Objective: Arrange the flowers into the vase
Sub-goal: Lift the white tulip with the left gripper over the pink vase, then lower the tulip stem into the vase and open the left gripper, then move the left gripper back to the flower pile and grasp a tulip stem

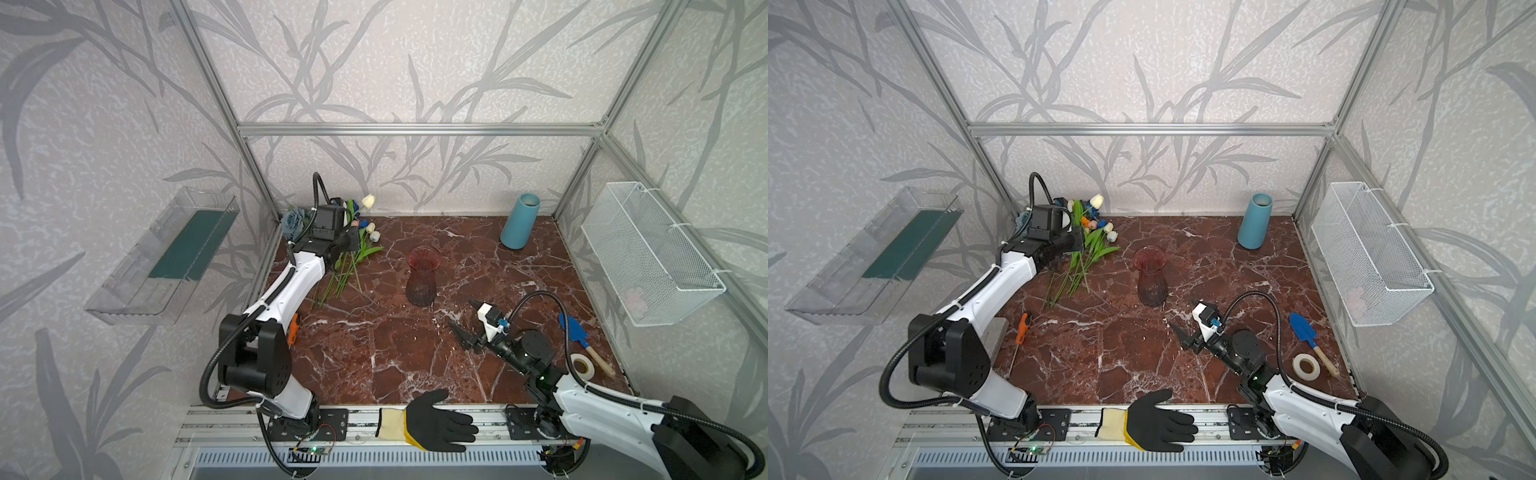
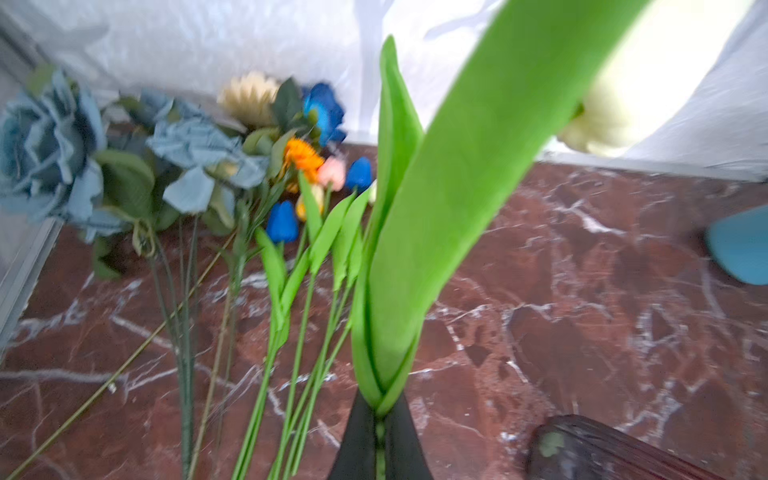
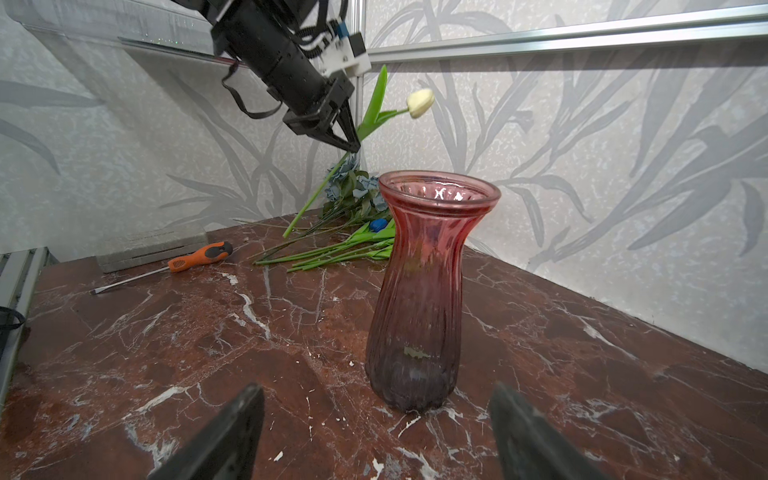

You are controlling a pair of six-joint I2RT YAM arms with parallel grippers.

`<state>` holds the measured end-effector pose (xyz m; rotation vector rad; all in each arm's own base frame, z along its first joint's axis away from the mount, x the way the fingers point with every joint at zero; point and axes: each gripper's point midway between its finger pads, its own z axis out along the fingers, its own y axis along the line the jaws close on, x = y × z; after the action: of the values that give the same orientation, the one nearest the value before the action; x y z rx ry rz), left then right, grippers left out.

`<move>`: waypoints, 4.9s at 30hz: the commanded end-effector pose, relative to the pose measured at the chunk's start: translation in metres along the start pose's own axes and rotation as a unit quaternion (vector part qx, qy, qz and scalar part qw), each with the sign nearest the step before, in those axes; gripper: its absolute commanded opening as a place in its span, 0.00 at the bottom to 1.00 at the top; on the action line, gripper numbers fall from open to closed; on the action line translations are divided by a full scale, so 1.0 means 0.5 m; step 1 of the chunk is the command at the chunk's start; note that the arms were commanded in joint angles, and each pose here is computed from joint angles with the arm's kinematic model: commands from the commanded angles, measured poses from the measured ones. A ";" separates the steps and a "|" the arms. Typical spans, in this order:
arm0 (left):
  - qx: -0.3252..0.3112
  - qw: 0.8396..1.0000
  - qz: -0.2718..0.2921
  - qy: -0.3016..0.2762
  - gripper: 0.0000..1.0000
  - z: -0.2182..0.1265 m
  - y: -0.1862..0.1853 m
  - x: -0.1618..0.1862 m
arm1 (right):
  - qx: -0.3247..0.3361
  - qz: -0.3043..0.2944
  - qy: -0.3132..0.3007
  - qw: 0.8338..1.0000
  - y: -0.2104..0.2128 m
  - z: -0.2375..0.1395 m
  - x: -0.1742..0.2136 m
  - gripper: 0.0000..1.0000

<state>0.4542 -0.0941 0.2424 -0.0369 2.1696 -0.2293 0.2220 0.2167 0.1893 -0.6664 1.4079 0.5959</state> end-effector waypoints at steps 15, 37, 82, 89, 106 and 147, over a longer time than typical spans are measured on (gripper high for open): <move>0.287 0.886 0.078 -0.355 0.00 -0.359 -0.353 -0.259 | -0.013 -0.024 -0.021 0.999 0.009 0.007 -0.026 0.87; 0.321 0.904 0.127 -0.254 0.00 -0.146 -0.434 -0.015 | -0.017 -0.029 -0.017 0.999 0.012 0.008 -0.024 0.87; 0.333 0.906 0.215 -0.151 0.28 -0.124 -0.423 0.153 | -0.017 -0.030 0.002 0.999 0.011 0.017 -0.008 0.87; 0.253 0.930 0.185 -0.193 0.29 -0.147 -0.348 0.065 | -0.020 -0.031 0.002 0.999 0.013 0.015 -0.010 0.87; -0.066 0.985 0.016 0.160 0.52 0.128 0.149 0.124 | -0.021 -0.029 -0.007 0.999 0.014 0.007 -0.022 0.87; -0.120 0.933 0.075 0.332 0.09 0.308 0.203 0.259 | -0.027 -0.034 -0.001 0.999 0.018 0.012 -0.017 0.87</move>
<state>0.5114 -0.0304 0.0280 0.0642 2.8441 0.1323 0.2187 0.2240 0.1792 -0.7601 1.4174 0.5746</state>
